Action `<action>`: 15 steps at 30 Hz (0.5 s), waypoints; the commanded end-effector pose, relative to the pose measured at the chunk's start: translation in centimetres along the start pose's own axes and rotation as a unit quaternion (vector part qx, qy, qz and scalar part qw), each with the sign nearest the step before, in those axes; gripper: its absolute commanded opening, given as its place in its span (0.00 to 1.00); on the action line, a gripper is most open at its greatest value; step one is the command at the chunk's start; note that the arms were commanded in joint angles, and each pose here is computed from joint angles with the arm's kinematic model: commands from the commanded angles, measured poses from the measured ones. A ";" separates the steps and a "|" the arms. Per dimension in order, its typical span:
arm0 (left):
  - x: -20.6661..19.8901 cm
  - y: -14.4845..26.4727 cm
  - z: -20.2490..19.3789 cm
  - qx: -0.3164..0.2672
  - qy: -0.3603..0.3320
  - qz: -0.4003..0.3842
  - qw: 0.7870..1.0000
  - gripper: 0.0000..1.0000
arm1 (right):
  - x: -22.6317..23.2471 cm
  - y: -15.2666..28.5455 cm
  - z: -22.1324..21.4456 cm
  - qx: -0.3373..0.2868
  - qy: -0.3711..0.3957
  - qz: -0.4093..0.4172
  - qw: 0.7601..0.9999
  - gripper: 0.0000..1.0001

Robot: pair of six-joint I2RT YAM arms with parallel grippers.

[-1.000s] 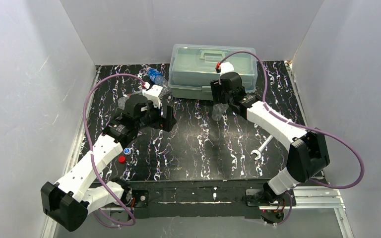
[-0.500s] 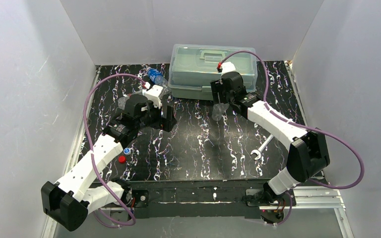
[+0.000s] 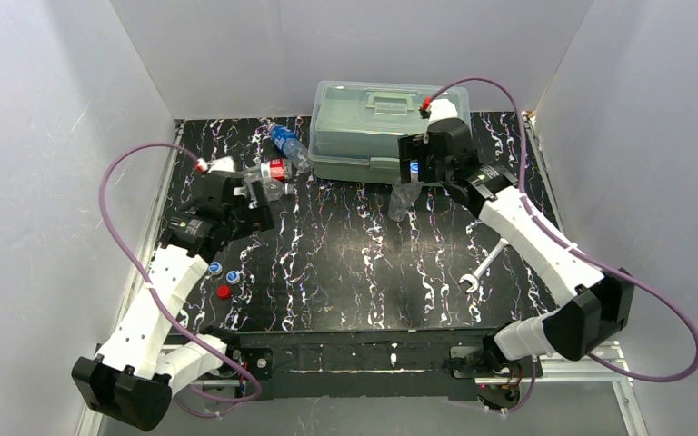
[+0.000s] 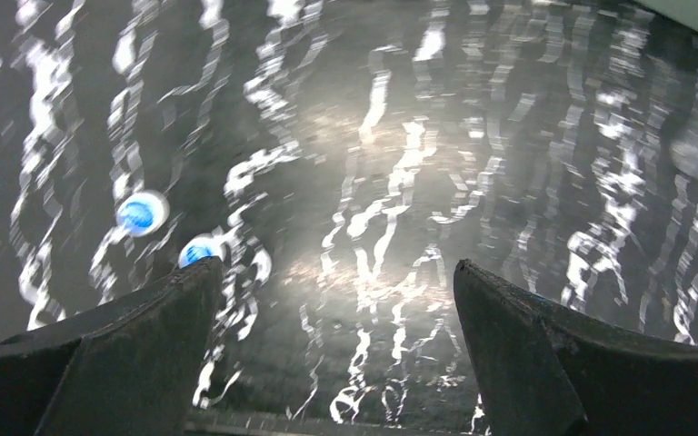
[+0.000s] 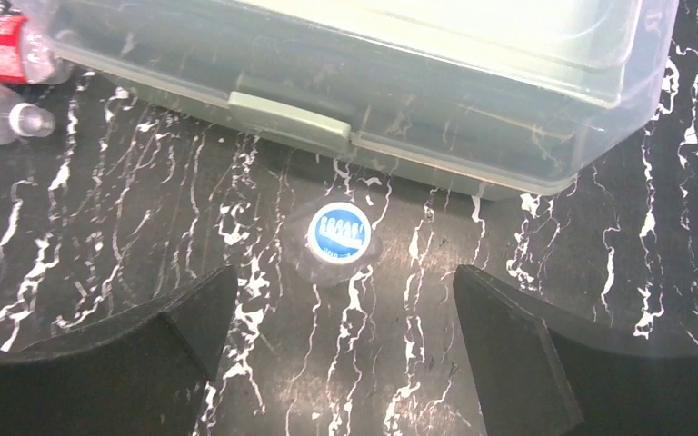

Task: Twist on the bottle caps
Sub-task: Place the plastic bottle at the center of the board.

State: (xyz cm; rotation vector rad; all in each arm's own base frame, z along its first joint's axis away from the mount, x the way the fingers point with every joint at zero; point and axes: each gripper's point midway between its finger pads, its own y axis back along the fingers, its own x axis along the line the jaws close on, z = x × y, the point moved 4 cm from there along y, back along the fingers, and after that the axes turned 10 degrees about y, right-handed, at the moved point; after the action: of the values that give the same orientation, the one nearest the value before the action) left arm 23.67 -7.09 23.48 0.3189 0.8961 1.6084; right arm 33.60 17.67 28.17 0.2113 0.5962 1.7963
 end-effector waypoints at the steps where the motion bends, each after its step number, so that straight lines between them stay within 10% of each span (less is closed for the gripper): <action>1: 6.0 1.3 -2.3 0.041 0.082 0.156 0.983 0.98 | 0.3 3.4 1.6 -0.011 -0.033 0.041 0.999 0.98; 7: 7.0 -1.3 -3.2 0.066 0.163 0.157 0.972 0.98 | 1.2 5.3 1.5 -0.018 -0.044 0.091 0.995 0.98; 15: 2.7 -8.4 5.2 -0.016 0.268 0.100 0.958 0.98 | 1.7 6.8 1.6 -0.034 -0.043 0.125 0.991 0.98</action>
State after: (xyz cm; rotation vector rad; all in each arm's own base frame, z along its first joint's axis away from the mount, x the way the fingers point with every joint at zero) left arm 25.80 -2.16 17.78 0.2321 1.2929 1.9376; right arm 28.90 18.22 31.20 0.3332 0.5265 1.9808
